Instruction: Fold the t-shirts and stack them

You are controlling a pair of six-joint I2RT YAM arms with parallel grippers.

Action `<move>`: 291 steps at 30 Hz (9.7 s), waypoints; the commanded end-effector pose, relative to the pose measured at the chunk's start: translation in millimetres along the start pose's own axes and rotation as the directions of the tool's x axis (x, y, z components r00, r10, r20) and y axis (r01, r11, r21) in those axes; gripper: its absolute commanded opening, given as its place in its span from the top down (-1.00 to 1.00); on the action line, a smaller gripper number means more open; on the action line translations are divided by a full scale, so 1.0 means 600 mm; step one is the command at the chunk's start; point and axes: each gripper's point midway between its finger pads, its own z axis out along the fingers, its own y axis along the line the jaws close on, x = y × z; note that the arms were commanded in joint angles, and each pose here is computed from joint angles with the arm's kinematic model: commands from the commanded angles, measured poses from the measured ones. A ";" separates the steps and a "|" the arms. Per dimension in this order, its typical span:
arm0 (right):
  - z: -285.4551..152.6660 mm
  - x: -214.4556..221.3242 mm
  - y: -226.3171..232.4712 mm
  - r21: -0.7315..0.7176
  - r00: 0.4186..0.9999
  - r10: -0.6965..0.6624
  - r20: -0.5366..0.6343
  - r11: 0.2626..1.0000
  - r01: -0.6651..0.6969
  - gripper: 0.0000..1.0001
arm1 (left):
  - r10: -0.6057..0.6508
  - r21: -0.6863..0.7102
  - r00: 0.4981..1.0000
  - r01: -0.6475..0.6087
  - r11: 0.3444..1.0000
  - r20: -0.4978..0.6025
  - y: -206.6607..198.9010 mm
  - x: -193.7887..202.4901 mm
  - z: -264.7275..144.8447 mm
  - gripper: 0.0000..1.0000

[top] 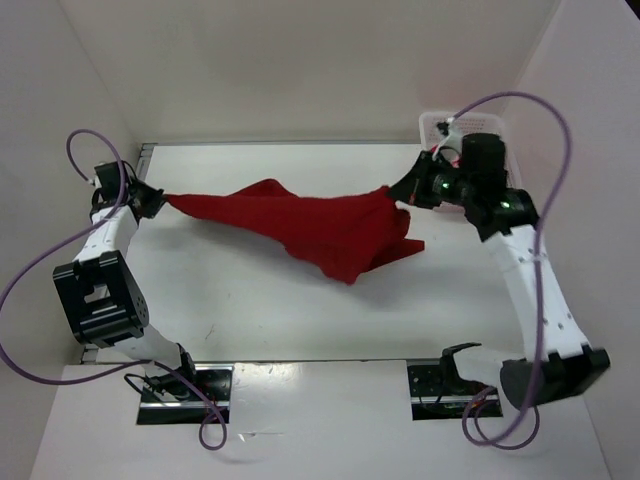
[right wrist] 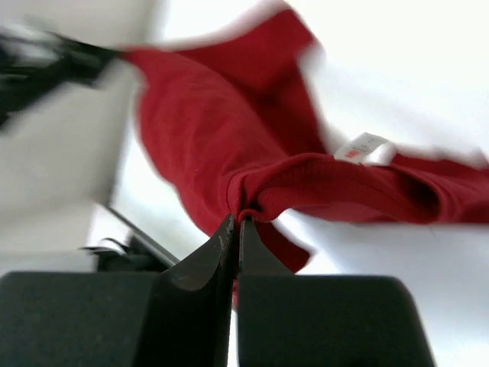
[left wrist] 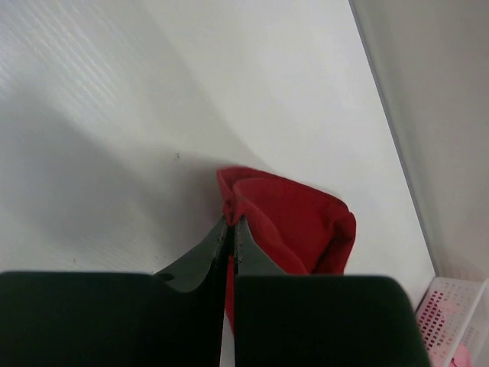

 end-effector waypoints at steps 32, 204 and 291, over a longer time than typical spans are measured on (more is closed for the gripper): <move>0.197 0.255 -0.290 0.460 0.901 0.385 -0.199 0.849 -0.261 0.40 | 0.062 -0.061 0.995 -0.067 0.996 -0.073 0.067 0.091 -0.013 0.91; 0.292 0.044 -0.348 0.495 0.937 0.346 -0.052 0.824 -0.277 1.00 | 0.008 -0.118 0.988 -0.026 0.993 -0.153 0.106 0.081 0.005 1.00; 0.055 0.299 -0.381 0.699 0.811 0.584 -0.027 0.592 -0.402 0.99 | -0.038 -0.242 0.945 -0.044 0.969 -0.325 0.232 0.203 -0.103 1.00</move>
